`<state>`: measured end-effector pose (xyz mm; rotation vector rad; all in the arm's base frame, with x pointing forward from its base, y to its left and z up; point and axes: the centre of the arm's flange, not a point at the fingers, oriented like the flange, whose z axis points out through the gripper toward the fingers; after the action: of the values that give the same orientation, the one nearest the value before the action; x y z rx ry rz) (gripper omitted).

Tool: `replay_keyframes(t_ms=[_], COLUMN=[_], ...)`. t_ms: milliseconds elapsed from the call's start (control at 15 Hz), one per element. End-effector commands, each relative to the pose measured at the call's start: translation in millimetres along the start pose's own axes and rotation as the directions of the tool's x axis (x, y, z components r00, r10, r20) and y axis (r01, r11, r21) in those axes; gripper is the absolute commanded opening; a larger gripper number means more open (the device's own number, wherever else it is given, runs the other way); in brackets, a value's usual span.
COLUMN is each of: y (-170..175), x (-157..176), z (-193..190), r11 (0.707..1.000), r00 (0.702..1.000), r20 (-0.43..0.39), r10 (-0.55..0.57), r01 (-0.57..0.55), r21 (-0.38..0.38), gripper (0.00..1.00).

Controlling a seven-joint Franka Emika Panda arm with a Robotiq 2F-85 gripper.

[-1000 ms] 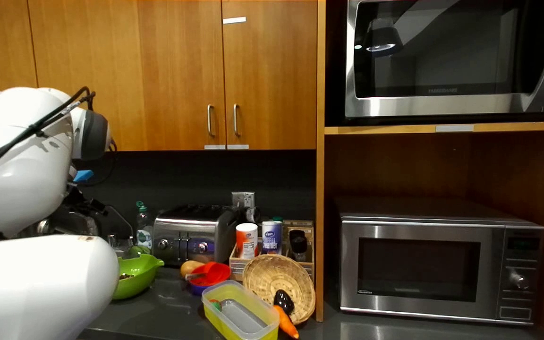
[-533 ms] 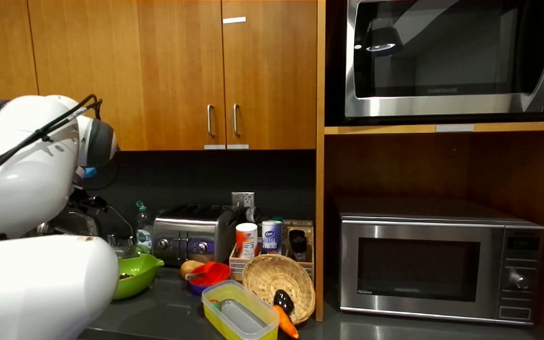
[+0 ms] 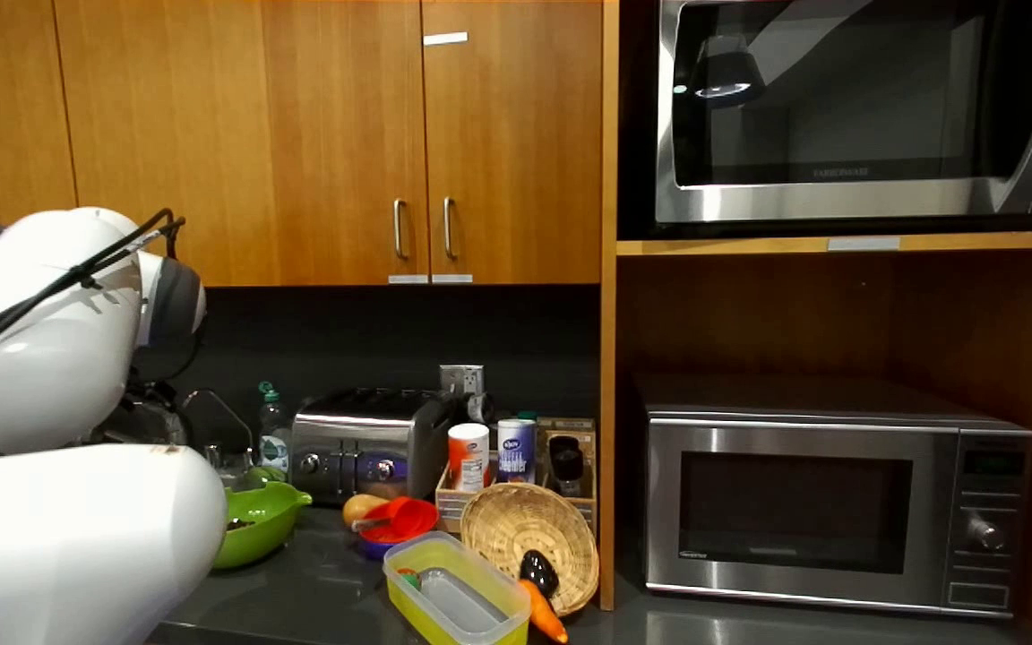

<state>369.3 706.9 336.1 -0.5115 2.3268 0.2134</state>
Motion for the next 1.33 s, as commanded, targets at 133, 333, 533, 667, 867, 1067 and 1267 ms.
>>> replay_keyframes(t_ms=[133, 333, 533, 667, 867, 1067, 1267], y=[6.5, -1.7, -11.5, -15.0, -18.4, -22.2, -25.2], x=[-35.3, -46.6, -51.6, -52.7, -52.6, -50.4, -48.3], z=[25.4, 34.5, 40.9, 42.5, 43.3, 43.0, 43.4], r11=[0.999, 0.995, 0.992, 0.991, 0.989, 0.988, 0.987], r00=[0.998, 0.997, 0.998, 0.998, 0.998, 0.998, 0.998], r20=[0.062, 0.071, 0.066, 0.063, 0.061, 0.059, 0.052], r10=[0.005, 0.008, 0.014, 0.017, 0.021, 0.026, 0.032], r01=[-0.008, -0.015, -0.022, -0.025, -0.03, -0.035, -0.04], r21=[0.051, 0.094, 0.126, 0.134, 0.145, 0.152, 0.158], gripper=[1.0, 1.0, 0.93, 0.69, 0.44, 0.22, 0.01])
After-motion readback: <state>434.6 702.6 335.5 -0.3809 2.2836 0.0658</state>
